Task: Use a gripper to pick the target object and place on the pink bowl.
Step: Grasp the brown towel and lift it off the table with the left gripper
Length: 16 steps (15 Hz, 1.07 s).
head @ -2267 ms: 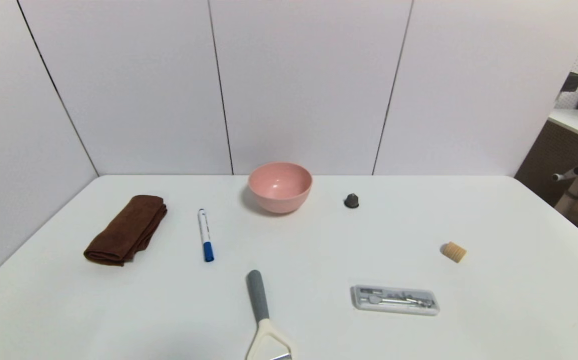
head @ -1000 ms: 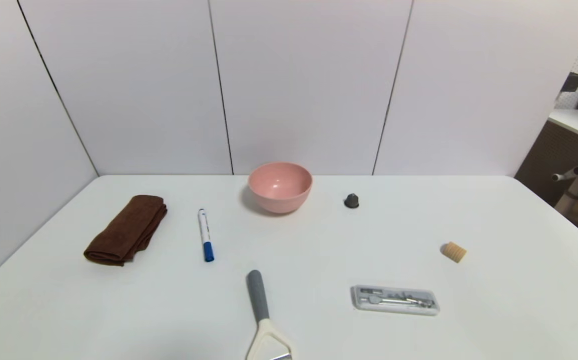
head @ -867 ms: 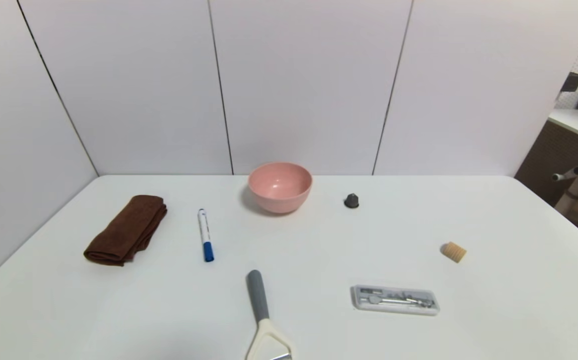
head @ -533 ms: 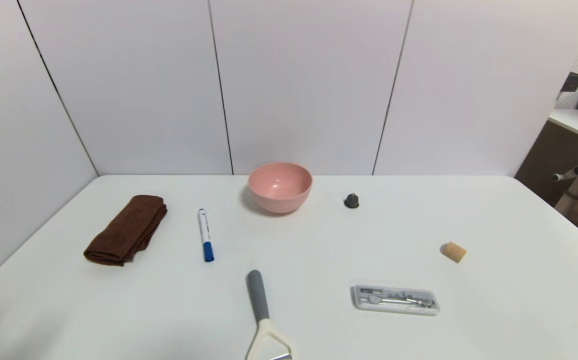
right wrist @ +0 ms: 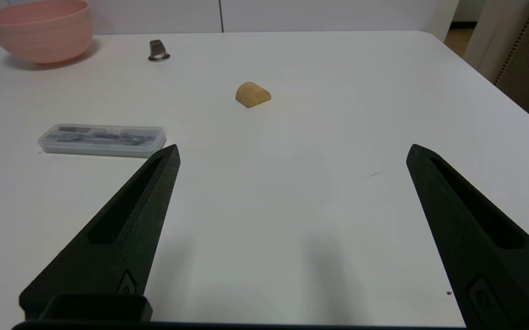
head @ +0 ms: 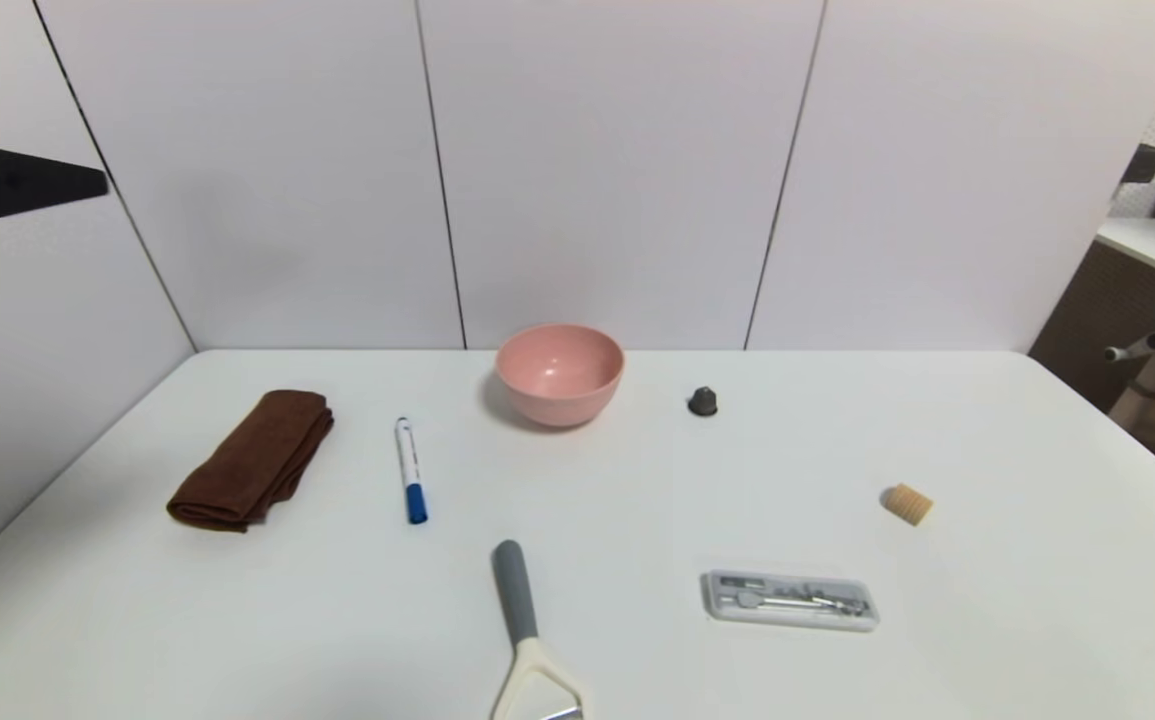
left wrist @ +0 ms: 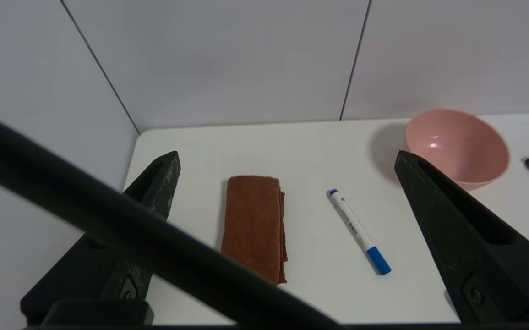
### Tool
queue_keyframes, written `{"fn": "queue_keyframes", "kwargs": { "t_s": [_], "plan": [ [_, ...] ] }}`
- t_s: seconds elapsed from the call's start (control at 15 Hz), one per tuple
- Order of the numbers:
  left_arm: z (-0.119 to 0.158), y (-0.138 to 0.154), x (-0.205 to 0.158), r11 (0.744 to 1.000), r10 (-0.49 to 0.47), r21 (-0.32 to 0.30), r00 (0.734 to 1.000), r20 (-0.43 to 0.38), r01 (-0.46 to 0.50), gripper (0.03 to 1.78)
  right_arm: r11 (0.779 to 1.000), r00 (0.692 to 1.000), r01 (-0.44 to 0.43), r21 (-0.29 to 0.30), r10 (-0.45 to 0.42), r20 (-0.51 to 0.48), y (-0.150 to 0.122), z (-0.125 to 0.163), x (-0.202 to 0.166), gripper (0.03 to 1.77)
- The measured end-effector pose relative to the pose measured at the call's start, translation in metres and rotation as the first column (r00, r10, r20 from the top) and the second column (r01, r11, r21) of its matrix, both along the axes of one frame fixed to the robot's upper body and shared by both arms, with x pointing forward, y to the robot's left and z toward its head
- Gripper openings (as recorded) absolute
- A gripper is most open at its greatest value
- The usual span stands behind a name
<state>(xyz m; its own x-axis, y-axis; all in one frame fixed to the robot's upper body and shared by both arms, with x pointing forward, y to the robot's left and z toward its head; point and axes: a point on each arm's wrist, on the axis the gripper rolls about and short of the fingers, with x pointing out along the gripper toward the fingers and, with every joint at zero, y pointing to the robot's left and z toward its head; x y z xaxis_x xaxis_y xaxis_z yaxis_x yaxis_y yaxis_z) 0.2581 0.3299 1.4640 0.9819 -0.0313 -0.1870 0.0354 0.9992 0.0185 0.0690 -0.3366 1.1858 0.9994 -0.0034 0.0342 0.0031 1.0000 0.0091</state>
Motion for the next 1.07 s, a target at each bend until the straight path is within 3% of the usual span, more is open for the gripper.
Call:
{"fn": "queue_keyframes", "kwargs": {
  "t_s": [0.2,0.33,0.53,0.73,0.93,1.07],
  "plan": [
    [-0.025,0.0,0.065,1.0,0.002,0.005,0.983,-0.186,-0.001,1.69,1.0,1.0,0.0,0.0,0.0,0.0,0.0,0.0,0.0,1.71],
    [-0.053,0.0,0.099,1.0,0.008,0.01,0.945,-0.328,-0.005,1.69,1.0,1.0,0.0,0.0,0.0,0.0,0.0,0.0,0.0,1.71],
    [-0.095,0.0,0.139,1.0,0.009,0.015,0.879,-0.477,-0.002,1.69,1.0,1.0,0.0,0.0,0.0,0.0,0.0,0.0,0.0,1.71],
    [-0.134,0.002,0.164,0.999,0.05,0.046,0.781,-0.622,-0.027,1.69,1.0,1.0,0.0,0.0,0.0,0.0,0.0,0.0,0.0,1.71],
    [-0.15,0.007,0.179,0.992,0.126,0.106,0.691,-0.711,-0.071,1.69,1.0,1.0,0.0,0.0,0.0,0.0,0.0,0.0,0.0,1.71],
    [-0.159,0.008,0.19,0.992,0.129,0.105,0.66,-0.74,-0.076,1.69,1.0,1.0,0.0,0.0,0.0,0.0,0.0,0.0,0.0,1.71]
  ]
}}
